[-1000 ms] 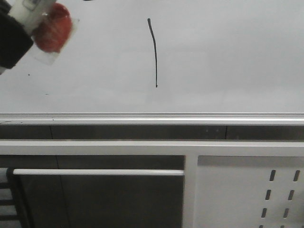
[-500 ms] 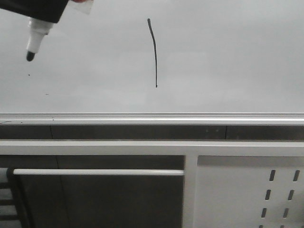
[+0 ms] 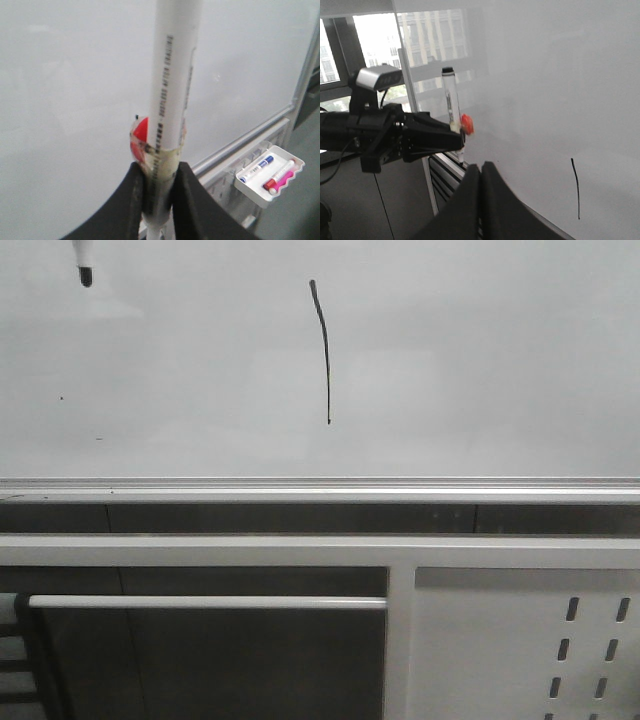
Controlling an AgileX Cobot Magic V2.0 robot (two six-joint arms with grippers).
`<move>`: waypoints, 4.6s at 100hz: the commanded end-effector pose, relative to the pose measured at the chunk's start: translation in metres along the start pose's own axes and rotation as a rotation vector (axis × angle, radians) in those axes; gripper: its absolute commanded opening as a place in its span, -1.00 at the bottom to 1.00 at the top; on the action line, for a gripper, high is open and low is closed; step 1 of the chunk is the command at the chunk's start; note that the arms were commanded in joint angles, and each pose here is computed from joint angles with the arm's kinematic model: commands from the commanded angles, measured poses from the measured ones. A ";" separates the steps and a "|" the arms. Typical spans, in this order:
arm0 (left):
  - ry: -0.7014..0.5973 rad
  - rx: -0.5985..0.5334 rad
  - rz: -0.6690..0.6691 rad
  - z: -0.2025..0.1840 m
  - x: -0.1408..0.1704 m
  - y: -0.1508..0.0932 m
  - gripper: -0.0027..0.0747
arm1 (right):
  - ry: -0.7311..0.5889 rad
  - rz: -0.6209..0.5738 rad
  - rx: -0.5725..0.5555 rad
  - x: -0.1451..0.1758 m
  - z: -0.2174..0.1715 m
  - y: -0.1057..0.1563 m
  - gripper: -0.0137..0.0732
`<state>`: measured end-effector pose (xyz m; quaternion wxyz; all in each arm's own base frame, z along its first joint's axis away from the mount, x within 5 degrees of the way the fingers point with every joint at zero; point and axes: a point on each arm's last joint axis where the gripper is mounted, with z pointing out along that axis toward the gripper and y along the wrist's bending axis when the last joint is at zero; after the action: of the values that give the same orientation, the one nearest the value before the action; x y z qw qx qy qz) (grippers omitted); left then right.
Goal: Write number 1 on whiteboard
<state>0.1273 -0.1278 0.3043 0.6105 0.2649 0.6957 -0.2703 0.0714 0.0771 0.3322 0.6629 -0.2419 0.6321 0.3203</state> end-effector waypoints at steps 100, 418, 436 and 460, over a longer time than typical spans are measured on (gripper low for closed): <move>-0.137 -0.240 -0.112 0.082 0.035 0.030 -0.98 | -0.034 -0.046 0.120 -0.002 0.000 -0.011 -0.80; -0.229 -0.217 -0.088 0.058 0.008 0.013 0.32 | -0.035 -0.019 0.114 -0.003 -0.001 -0.010 -0.80; -0.248 -0.188 -0.065 0.029 -0.012 0.006 0.27 | -0.061 -0.016 0.097 -0.006 -0.007 -0.009 -0.80; -0.277 -0.173 -0.038 -0.034 -0.038 0.009 -0.40 | -0.155 0.006 0.032 -0.016 -0.030 -0.004 -0.80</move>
<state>0.1272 -0.1171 0.3222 0.6850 0.1732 0.6611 -0.2522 0.0606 0.0571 0.3319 0.6943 -0.2074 0.6092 0.3223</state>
